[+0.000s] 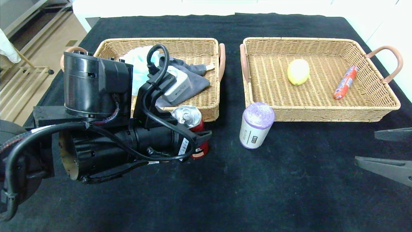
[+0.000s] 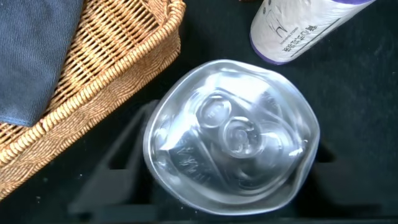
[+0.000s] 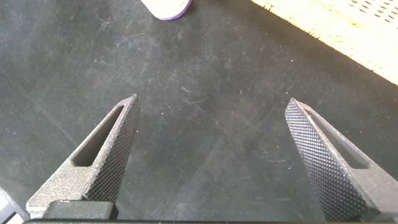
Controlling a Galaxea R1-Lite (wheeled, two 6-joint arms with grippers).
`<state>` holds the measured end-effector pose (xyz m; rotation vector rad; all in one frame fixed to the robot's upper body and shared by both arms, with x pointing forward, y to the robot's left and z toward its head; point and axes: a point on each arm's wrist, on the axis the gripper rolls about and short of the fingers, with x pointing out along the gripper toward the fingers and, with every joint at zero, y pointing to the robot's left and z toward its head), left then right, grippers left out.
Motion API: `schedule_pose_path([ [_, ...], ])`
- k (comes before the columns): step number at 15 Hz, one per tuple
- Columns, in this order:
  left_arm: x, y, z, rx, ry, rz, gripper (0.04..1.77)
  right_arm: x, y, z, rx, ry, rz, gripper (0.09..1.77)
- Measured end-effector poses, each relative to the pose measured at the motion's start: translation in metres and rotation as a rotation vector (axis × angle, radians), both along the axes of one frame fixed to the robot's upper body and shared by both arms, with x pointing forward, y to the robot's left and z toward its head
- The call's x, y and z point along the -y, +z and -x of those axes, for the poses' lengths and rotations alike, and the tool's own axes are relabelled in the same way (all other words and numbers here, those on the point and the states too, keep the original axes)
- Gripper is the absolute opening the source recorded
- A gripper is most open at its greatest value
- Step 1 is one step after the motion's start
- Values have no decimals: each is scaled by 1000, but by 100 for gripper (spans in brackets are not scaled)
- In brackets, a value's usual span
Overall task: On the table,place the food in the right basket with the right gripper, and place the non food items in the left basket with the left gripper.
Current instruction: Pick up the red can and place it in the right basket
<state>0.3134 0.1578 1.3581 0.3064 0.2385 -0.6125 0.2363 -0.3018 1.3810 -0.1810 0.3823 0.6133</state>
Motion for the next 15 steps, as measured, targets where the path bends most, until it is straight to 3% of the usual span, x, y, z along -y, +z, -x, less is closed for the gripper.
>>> schedule_pose_path([
  [9,-1,2,2,3,-4,2,105,0,0,0,0,-1,0,171],
  [15,3,22,10,48,-33,41,104,1,1,0,2,-4,-1,171],
])
